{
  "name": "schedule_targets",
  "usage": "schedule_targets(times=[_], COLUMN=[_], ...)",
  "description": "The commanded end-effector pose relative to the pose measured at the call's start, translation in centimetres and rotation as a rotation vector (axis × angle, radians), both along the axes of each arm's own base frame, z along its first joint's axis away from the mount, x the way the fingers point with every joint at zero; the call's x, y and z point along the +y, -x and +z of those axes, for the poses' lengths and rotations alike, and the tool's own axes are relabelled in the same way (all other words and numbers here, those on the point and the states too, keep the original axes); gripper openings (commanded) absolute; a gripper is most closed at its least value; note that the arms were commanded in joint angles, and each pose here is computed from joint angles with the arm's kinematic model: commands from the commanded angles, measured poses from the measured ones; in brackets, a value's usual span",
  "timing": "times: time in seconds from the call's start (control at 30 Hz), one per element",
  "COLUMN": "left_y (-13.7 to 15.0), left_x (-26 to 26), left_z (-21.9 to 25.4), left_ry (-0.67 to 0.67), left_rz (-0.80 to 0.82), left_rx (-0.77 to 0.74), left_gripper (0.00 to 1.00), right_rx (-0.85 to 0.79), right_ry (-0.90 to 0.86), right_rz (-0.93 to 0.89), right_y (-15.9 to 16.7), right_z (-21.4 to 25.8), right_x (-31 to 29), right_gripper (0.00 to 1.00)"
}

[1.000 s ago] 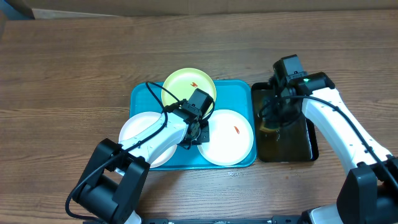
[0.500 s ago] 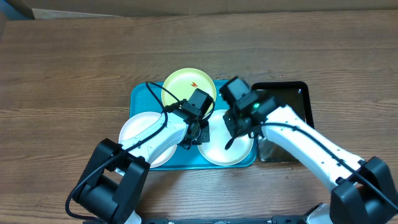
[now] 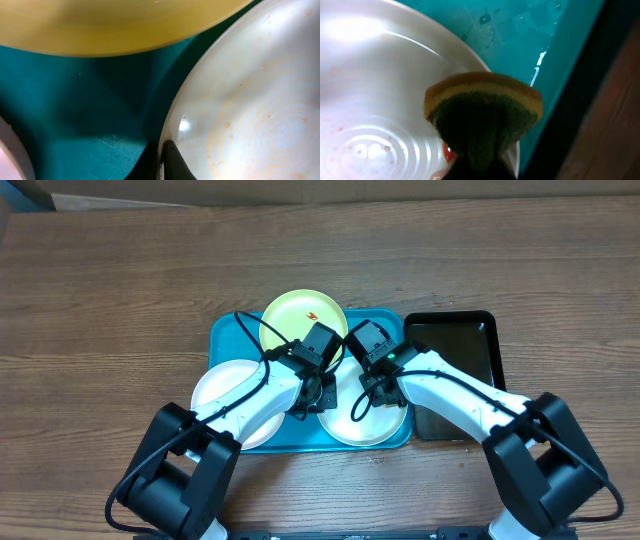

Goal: Clean dirty plates on tray and stack at the side
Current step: 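Wipe the cream plate with the sponge held in the right gripper, then return the sponge to the black tray and dip it with the right gripper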

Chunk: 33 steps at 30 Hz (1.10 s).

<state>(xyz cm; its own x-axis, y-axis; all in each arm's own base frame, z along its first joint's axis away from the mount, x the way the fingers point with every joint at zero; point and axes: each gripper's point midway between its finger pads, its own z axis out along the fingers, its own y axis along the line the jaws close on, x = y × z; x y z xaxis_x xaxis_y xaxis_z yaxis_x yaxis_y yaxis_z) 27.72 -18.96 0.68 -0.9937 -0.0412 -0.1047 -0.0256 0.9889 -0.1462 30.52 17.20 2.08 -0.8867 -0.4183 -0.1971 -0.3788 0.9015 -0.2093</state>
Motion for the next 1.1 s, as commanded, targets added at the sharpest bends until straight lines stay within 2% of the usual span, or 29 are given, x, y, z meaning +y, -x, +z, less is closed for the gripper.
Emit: schedule_targets(times=[0.0, 0.27, 0.57, 0.77, 1.07], left_y=[0.6, 0.6, 0.5, 0.5, 0.5], left_x=[0.4, 0.4, 0.4, 0.4, 0.4], left_z=[-0.7, -0.7, -0.6, -0.6, -0.6], left_ry=[-0.018, -0.020, -0.017, -0.017, -0.018], left_rz=[-0.001, -0.012, -0.019, -0.019, -0.019], left_rx=[0.025, 0.023, 0.019, 0.019, 0.019], left_gripper=[0.04, 0.04, 0.04, 0.04, 0.04], right_rx=[0.005, 0.162, 0.251, 0.336, 0.422], right_ry=[0.026, -0.124, -0.224, -0.333, -0.486], right_rz=[-0.003, 0.025, 0.037, 0.083, 0.153], right_y=[-0.1, 2.8, 5.2, 6.5, 5.4], right_z=[-0.8, -3.1, -4.5, -3.7, 1.1], right_x=[-0.4, 2.0, 3.1, 5.1, 7.1], right_gripper=[0.04, 0.04, 0.04, 0.04, 0.04])
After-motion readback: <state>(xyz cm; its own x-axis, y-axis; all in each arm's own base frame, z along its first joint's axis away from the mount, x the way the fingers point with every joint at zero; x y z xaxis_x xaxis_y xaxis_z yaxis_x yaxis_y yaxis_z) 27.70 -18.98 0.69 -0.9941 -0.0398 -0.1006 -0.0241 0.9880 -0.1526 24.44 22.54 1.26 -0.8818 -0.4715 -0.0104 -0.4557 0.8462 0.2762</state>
